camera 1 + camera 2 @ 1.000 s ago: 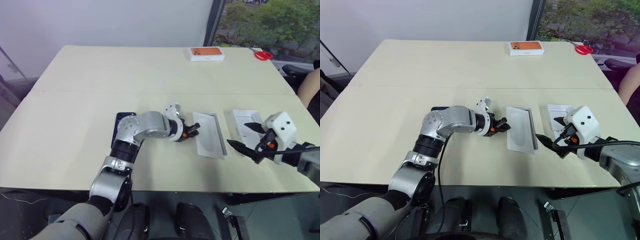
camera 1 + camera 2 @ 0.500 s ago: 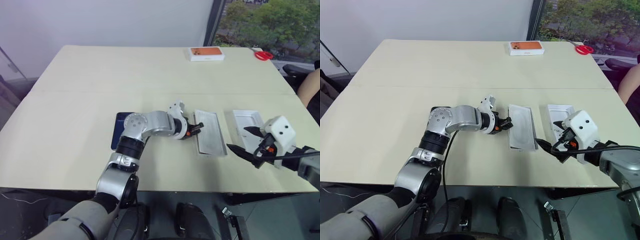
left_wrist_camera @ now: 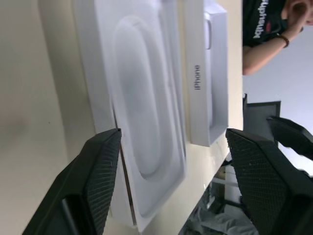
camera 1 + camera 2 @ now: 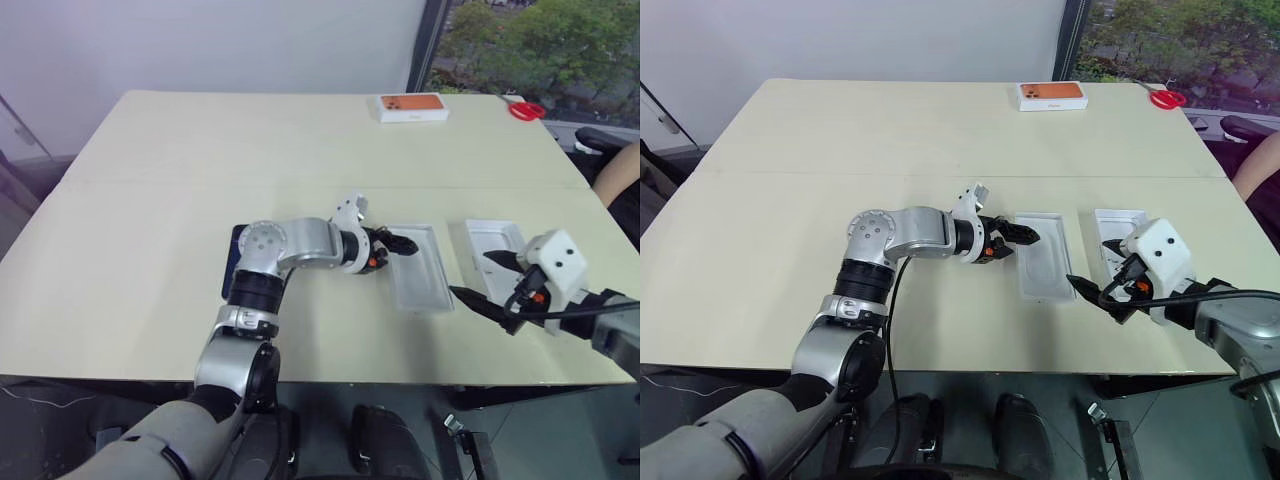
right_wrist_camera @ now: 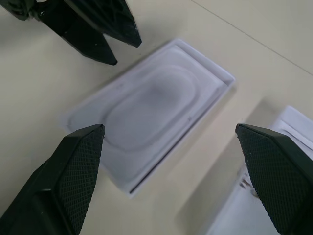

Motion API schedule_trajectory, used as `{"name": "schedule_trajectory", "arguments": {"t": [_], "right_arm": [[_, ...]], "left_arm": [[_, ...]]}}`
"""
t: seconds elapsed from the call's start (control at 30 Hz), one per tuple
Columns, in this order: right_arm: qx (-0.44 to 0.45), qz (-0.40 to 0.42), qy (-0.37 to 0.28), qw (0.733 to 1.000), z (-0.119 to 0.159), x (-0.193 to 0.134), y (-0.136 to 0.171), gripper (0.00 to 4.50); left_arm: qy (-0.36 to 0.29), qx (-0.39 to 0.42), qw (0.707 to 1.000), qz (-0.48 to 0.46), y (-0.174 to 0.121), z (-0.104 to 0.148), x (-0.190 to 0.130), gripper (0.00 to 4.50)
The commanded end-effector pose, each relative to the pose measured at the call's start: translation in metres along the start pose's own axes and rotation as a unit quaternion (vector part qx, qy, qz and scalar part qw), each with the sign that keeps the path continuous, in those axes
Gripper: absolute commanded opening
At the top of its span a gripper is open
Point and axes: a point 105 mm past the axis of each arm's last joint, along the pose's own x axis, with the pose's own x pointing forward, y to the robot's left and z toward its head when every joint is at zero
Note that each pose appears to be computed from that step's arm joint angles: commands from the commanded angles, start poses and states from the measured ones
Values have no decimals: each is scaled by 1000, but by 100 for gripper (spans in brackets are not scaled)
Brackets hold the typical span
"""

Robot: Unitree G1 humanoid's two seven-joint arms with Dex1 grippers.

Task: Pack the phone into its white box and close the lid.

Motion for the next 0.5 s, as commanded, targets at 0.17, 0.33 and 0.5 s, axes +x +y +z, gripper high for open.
{"name": "schedule_trajectory", "arguments": {"t": [0.17,0.33,0.5], "right_arm": [[-27,21,5,999,9,21,8,225],[-24,9,42,999,2,45,11,8],[-11,-37,78,996,-6,73,0,8]], "left_arm": [[-153,219,964,-2,0,38,-63,374],[-156,444,881,39,41,21,-93,374],[-100,558,823,-27,58,-16,-114,374]]}}
